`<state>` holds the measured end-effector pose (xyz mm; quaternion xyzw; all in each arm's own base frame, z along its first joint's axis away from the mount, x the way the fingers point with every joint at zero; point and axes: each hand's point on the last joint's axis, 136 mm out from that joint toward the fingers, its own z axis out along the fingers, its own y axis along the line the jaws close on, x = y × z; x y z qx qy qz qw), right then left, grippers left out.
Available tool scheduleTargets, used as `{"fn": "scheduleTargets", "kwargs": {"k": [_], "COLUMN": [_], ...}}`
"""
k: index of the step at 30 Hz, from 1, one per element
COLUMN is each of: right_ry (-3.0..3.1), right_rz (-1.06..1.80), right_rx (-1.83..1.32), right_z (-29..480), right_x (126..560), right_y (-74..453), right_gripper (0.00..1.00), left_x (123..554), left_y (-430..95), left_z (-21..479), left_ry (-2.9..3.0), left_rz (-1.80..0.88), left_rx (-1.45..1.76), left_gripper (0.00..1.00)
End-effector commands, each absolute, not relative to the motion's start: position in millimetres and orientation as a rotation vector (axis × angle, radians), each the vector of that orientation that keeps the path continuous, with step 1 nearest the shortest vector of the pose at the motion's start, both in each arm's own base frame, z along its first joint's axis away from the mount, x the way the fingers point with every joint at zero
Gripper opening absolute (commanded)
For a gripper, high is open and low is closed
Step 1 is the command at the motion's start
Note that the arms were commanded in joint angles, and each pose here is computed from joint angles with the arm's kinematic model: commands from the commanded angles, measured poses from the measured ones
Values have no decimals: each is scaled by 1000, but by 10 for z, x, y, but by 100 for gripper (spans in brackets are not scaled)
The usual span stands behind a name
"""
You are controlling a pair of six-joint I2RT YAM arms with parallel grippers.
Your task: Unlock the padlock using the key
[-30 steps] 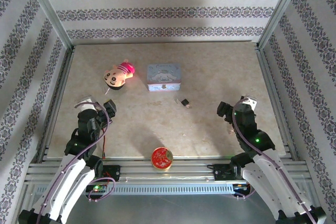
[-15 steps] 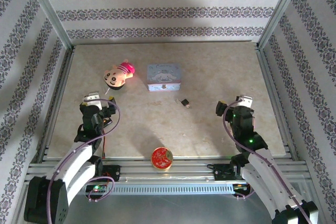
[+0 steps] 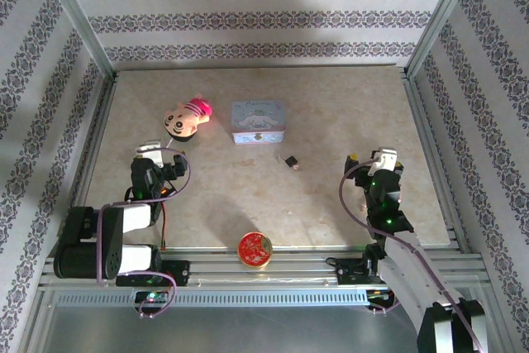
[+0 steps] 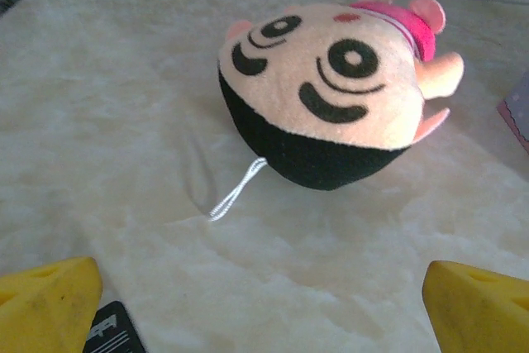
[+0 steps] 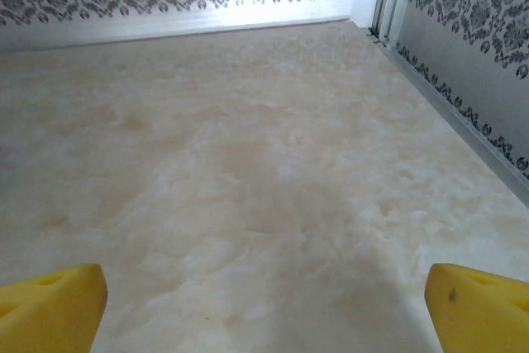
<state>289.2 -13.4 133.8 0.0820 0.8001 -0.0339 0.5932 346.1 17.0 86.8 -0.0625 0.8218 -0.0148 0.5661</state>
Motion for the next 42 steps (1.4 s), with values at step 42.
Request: {"fn": "scheduleTargets", "kwargs": {"k": [42], "right_ry": [1815], "right_rz": [190], "right_rx": [7], "right_z": [1093], "right_x": [3869], "right_y": [26], "right_gripper": [98], "left_x": [3955], "left_y": [-32], "left_z": [914], "left_ry": [1876], "left_rz": [-148], "left_rx": [57], "left_gripper": [99]}}
